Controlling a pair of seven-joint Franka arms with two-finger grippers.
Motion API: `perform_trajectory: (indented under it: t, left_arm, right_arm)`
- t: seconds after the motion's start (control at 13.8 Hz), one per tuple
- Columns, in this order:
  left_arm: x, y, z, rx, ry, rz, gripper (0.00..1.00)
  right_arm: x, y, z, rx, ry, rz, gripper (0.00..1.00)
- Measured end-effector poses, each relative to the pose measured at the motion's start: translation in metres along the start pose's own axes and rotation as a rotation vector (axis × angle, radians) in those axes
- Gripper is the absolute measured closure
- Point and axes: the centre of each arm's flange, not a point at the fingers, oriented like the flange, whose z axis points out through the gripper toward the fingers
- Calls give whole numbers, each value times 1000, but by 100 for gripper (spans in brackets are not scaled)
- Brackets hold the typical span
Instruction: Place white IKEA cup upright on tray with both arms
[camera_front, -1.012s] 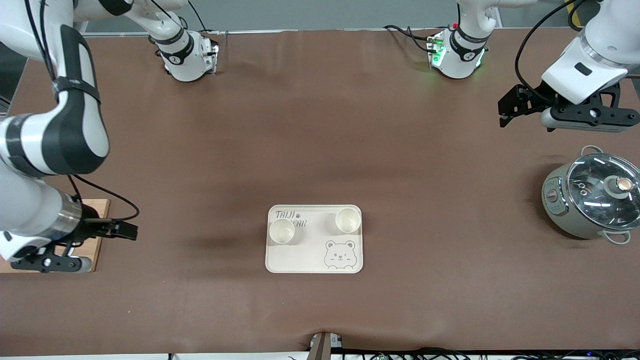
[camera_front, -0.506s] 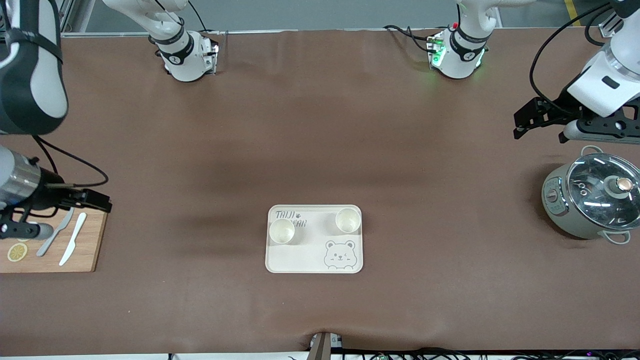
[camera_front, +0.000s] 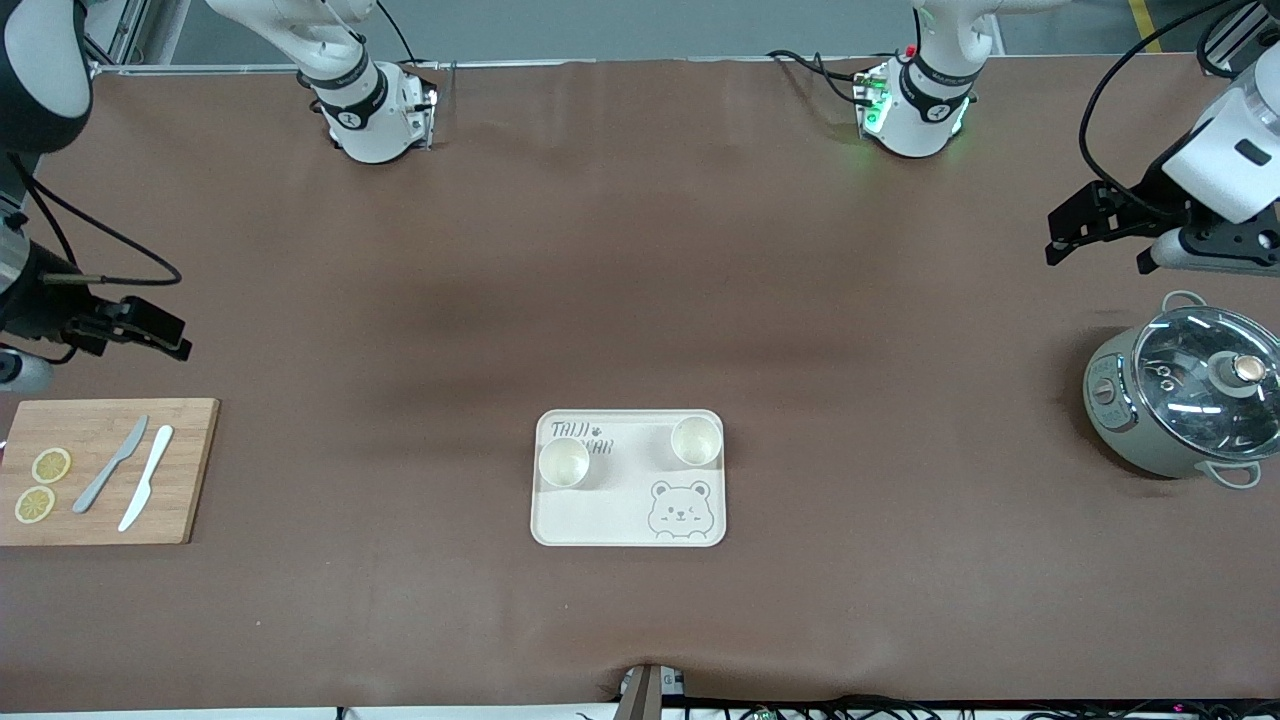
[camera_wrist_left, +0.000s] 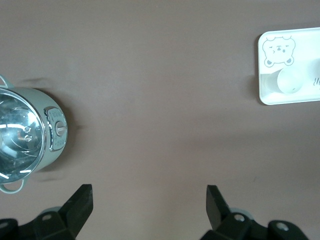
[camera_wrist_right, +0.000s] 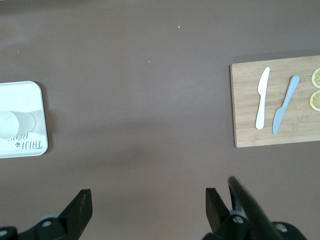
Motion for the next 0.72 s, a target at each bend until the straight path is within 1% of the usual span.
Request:
perform_trajectory:
  t: [0.22,0.72]
  left_arm:
    - [-2,2,-2,0,-5,0,0]
    - [-1,2,-2,2,4,0,0]
  right_arm:
    - [-14,0,-7,-4,-7,0,0]
    - [-19,11,-28,-6,-12,18,0]
